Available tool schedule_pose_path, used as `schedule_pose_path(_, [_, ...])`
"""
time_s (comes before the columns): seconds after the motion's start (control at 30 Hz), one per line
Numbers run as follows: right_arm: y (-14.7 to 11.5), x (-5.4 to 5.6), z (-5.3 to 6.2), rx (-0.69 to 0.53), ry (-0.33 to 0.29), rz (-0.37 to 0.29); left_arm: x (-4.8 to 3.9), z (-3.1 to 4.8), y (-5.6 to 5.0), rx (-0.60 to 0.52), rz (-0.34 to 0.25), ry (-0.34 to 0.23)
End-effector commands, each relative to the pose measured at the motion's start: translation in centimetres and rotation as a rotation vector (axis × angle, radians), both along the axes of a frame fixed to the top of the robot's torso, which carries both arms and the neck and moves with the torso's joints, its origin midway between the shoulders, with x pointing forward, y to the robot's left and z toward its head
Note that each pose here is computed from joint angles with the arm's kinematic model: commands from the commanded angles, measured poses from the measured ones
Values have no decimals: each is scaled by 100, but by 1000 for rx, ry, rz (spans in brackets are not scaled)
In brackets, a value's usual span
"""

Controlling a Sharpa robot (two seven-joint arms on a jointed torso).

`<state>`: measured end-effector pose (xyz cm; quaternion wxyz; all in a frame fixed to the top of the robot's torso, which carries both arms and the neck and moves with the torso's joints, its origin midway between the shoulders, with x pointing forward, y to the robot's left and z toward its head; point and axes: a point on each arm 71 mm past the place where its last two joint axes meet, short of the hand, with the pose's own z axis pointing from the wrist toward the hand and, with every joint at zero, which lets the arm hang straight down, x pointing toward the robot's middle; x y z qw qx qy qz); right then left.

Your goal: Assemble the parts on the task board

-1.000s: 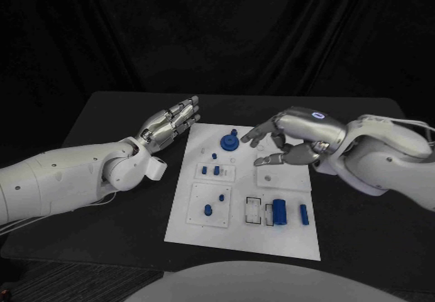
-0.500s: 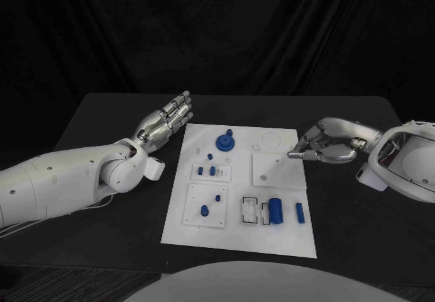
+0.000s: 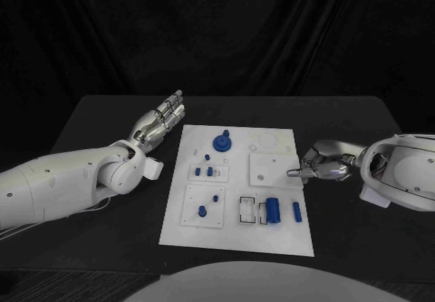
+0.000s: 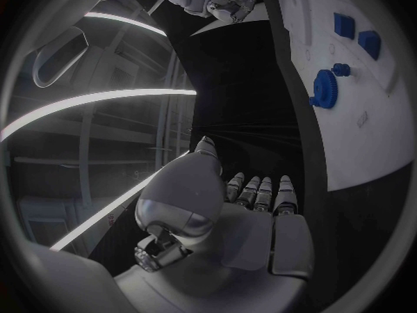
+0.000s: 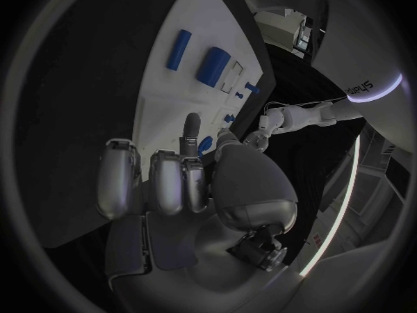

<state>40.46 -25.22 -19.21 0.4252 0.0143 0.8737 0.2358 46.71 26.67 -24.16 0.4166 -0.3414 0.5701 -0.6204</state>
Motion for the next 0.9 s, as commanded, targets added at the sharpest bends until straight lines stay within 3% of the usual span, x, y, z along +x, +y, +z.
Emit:
schedule_pose_path(0.03, [9, -50, -92, -104, 64, -43, -27, 110, 2, -75, -1, -157])
schedule_pose_path(0.33, [236, -168, -230, -121, 132, -21, -35, 81, -2, -86, -22, -138])
schedule_pose_path(0.57, [329, -188, -264, -128, 153, -22, -37, 70, -1, -88, -30, -127])
schedule_pose_path(0.9, [439, -250, -425, -223, 208, -2, -31, 54, -56, -101, -60, -107])
